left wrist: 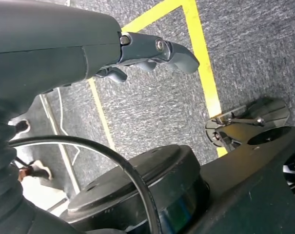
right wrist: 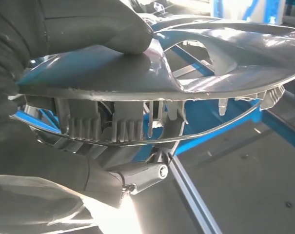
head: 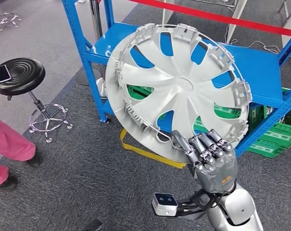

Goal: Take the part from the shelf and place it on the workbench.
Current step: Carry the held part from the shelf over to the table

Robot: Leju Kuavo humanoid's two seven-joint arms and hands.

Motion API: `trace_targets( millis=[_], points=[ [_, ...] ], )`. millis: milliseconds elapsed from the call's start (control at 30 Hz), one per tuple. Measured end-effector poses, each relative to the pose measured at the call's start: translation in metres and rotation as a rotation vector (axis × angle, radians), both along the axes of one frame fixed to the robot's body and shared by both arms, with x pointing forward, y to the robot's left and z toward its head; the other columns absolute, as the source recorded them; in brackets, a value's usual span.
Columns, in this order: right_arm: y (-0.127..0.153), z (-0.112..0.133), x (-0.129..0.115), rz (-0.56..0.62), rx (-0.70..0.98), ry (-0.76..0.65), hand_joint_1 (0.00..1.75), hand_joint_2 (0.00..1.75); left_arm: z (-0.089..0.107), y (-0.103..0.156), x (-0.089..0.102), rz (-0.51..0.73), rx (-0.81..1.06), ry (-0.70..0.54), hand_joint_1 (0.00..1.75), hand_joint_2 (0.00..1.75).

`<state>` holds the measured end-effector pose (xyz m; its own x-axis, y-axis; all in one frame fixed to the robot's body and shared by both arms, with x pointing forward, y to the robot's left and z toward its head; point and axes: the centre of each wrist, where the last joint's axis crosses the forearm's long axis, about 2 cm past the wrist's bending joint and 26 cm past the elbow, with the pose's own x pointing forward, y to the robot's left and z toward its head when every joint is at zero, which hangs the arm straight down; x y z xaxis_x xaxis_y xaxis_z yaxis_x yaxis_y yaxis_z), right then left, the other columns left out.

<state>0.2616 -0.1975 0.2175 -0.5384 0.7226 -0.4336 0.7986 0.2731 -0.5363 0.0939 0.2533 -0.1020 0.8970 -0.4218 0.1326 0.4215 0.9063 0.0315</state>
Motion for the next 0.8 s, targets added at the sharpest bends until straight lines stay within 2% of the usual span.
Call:
trace_targets(
  millis=[433, 800],
  points=[
    [0.003, 0.003, 0.005, 0.004, 0.007, -0.004, 1.75, 1.75, 0.003, -0.003, 0.010, -0.005, -0.009, -0.023, 0.00, 1.75],
    [0.005, 0.002, 0.007, 0.007, 0.004, -0.001, 1.75, 1.75, 0.002, 0.001, 0.011, -0.008, -0.001, -0.025, 0.00, 1.75]
  ],
)
